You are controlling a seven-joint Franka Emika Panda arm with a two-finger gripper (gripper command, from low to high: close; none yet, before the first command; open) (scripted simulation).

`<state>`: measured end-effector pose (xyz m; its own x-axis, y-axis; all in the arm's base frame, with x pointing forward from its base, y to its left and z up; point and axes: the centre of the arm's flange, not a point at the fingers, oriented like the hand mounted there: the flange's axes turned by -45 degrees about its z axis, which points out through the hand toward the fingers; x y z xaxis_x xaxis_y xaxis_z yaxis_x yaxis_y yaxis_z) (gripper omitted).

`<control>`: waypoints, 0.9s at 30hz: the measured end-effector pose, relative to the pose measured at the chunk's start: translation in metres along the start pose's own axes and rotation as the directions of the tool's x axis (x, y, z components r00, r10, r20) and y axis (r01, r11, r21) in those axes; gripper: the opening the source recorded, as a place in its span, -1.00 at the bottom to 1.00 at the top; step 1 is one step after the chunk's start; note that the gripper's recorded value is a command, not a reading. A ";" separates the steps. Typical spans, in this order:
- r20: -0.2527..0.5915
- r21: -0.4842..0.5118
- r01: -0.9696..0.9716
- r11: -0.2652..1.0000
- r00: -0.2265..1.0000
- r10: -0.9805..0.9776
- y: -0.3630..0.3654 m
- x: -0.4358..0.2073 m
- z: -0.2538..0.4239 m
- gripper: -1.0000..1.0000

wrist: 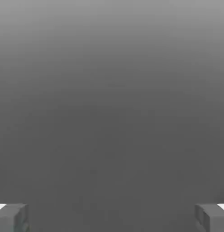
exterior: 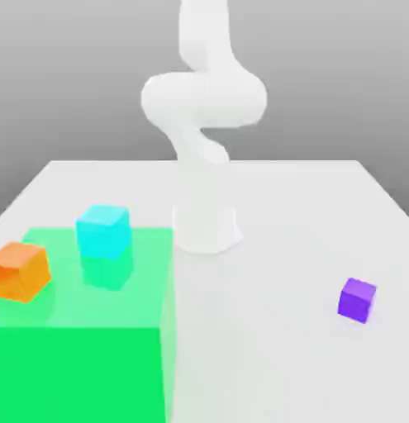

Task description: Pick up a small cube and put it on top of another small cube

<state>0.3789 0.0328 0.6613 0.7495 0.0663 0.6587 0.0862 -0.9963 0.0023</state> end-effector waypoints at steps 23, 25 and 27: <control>0.406 0.515 0.588 0.623 0.473 -0.782 -0.265 -0.391 0.300 0.00; 0.407 0.517 0.588 0.621 0.470 -0.784 -0.266 -0.405 0.314 0.00; 0.407 0.518 0.588 0.621 0.469 -0.784 -0.265 -0.419 0.328 0.00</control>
<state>0.2572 0.2870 0.1376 0.5511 0.8345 0.0005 0.8345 -0.5511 -0.0011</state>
